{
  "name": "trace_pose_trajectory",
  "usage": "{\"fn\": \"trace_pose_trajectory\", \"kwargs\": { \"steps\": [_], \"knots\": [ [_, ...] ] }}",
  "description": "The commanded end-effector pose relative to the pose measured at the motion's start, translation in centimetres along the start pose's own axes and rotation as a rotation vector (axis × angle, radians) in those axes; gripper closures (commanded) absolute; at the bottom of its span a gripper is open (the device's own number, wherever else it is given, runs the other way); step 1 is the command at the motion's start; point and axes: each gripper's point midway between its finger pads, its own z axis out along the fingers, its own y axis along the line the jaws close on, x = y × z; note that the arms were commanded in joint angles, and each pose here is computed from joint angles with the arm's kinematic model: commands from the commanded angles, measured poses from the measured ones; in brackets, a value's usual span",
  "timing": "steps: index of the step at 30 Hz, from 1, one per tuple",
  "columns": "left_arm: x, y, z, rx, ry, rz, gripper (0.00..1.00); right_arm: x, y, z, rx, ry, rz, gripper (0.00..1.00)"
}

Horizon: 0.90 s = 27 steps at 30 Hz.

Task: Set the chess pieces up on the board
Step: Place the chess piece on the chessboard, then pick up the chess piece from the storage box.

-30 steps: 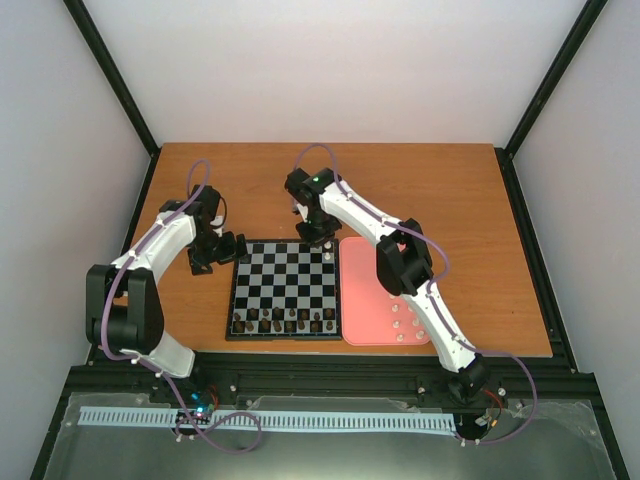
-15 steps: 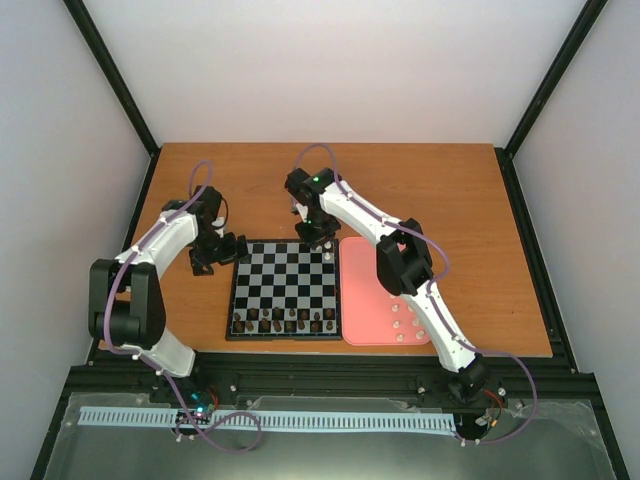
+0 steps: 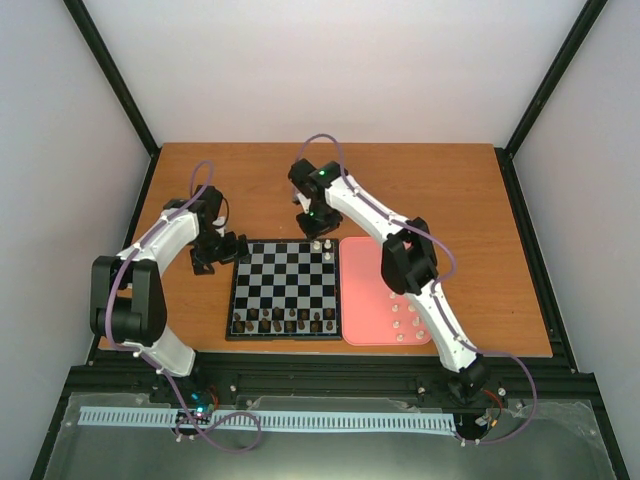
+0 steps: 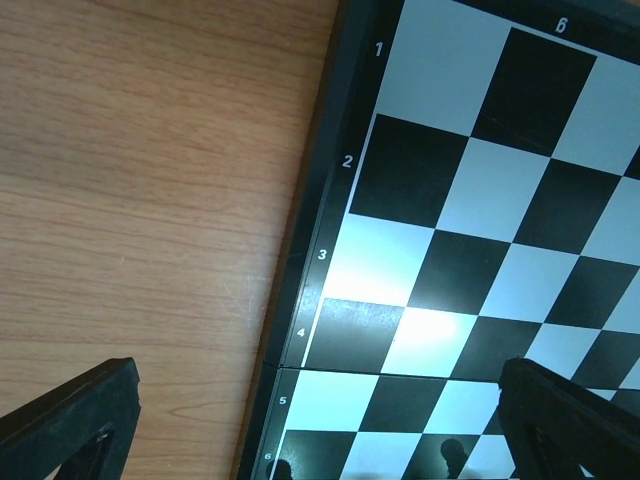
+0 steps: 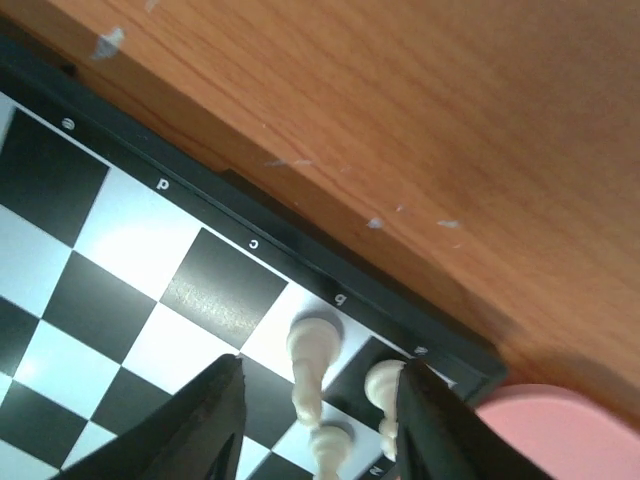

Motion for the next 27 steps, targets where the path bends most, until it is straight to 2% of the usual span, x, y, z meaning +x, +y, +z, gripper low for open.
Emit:
{"fn": "trace_pose_trajectory", "kwargs": {
  "steps": [1,8,14,21,27],
  "knots": [
    [-1.2,-0.7,-0.6,0.028,-0.027,0.008,0.0,-2.9,-1.1,-7.6,0.034,-0.223,0.009,0.55],
    [-1.4,-0.7,-0.8,0.024,-0.03,0.01,0.0,-2.0,-7.3,-11.9,0.071,-0.308,0.16,0.46],
    [-1.7,-1.0,-0.9,0.031,-0.029,0.007,0.0,6.0,-14.4,-10.6,0.141,-0.178,0.349,0.42],
    [-2.2,-1.3,-1.1,0.036,-0.037,0.011,0.0,14.8,-15.7,-7.9,0.144,-0.002,0.423,0.4],
    [-2.3,-1.3,-0.7,0.034,-0.02,0.011,0.0,17.2,-15.7,-5.6,0.112,0.064,0.444,0.41]
  ]
}}
